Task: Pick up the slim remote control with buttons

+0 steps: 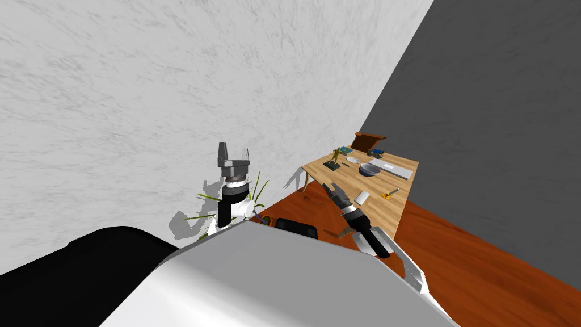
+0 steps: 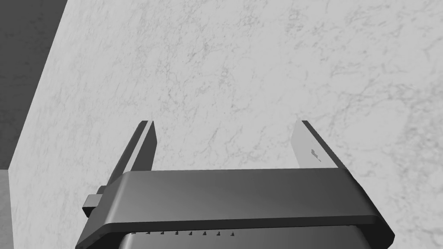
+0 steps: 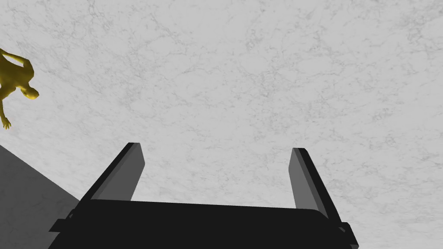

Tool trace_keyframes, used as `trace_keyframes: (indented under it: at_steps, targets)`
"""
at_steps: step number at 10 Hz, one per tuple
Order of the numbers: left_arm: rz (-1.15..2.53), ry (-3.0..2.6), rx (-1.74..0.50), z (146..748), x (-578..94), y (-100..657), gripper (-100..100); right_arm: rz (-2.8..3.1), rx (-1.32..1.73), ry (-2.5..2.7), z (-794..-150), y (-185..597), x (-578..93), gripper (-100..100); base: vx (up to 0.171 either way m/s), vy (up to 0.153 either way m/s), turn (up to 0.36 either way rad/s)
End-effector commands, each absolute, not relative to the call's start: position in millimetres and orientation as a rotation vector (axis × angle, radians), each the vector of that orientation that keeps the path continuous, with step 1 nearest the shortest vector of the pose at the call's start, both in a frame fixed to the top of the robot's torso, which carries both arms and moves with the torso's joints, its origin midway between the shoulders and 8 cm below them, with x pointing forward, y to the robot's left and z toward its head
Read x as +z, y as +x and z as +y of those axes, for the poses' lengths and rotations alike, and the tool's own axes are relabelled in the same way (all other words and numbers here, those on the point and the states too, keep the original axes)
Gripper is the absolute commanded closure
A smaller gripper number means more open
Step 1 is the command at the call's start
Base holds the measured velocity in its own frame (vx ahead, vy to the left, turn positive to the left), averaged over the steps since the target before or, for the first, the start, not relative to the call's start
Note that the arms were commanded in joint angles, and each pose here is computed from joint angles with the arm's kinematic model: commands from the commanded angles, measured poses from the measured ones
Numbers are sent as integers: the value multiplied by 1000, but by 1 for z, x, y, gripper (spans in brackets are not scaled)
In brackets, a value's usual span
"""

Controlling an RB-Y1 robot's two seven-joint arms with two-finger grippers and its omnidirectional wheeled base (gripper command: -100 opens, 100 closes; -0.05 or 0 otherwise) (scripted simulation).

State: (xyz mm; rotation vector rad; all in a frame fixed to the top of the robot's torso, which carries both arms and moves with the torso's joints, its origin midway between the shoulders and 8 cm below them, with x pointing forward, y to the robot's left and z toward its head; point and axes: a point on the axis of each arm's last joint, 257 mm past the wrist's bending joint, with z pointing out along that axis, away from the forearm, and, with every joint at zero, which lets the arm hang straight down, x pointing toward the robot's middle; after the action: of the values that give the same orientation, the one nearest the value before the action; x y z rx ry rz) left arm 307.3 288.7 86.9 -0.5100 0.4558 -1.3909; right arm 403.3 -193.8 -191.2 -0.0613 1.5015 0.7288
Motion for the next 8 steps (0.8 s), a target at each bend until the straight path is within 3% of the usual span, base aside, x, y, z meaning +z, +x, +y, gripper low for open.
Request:
trace_keyframes:
  at_steps: [1, 8]
  targets:
    - [456, -510, -1391, 289, 87, 307, 0, 1558, 663, -153, -199, 401, -217, -100, -44, 31, 162]
    - [456, -510, -1391, 289, 87, 307, 0, 1753, 443, -418, -233, 379, -320, -100, -37, 14, 140]
